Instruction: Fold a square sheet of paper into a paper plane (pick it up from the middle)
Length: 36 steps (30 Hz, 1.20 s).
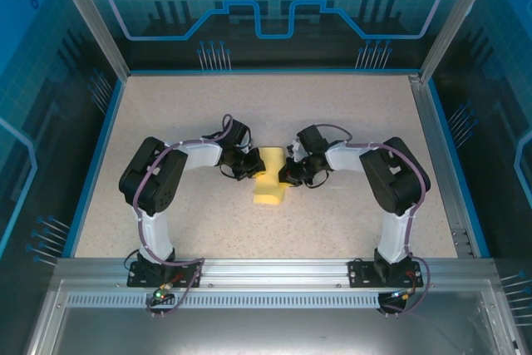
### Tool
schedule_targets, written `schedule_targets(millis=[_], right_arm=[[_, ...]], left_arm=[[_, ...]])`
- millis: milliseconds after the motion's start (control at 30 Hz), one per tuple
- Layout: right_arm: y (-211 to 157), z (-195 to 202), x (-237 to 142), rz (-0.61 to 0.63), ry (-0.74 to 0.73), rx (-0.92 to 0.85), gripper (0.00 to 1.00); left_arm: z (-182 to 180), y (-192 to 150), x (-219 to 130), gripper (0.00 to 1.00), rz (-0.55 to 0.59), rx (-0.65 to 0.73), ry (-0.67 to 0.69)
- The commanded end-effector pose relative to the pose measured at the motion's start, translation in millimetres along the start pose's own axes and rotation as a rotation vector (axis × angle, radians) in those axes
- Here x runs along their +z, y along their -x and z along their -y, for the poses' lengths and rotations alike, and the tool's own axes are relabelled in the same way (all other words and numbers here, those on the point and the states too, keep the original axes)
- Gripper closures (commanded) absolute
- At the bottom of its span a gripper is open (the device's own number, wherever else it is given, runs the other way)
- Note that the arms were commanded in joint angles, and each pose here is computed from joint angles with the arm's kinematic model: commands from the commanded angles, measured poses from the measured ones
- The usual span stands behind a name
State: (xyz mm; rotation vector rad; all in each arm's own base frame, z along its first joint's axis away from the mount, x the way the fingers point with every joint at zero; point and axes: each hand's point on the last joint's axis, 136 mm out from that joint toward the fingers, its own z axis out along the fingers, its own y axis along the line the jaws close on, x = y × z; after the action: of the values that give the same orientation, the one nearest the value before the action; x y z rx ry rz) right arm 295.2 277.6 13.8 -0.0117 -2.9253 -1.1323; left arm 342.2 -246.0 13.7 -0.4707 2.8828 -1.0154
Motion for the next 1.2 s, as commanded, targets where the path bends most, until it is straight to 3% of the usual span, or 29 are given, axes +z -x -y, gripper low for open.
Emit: schedule_targets(millis=[0, 133, 567, 967, 1167], right_arm=[[1, -18, -18, 0.030, 0.053, -0.055, 0.95], [-9, -32, -16, 0.001, 0.071, -0.092, 0.97], [-32, 8, 12, -0.074, 0.004, -0.027, 0.95], [-31, -24, -8, -0.009, 0.102, -0.072, 0.93], [-50, 6, 14, -0.060, 0.052, -0.011, 0.94]], left_arm=[[-28, -10, 12, 1.00, -0.033, -0.022, 0.105], [-29, -10, 12, 1.00, -0.035, -0.022, 0.106], [-30, -11, 12, 1.00, -0.039, -0.016, 0.113], [-29, -10, 13, 1.00, -0.041, -0.010, 0.115], [-28, -9, 12, 1.00, -0.043, -0.006, 0.114]])
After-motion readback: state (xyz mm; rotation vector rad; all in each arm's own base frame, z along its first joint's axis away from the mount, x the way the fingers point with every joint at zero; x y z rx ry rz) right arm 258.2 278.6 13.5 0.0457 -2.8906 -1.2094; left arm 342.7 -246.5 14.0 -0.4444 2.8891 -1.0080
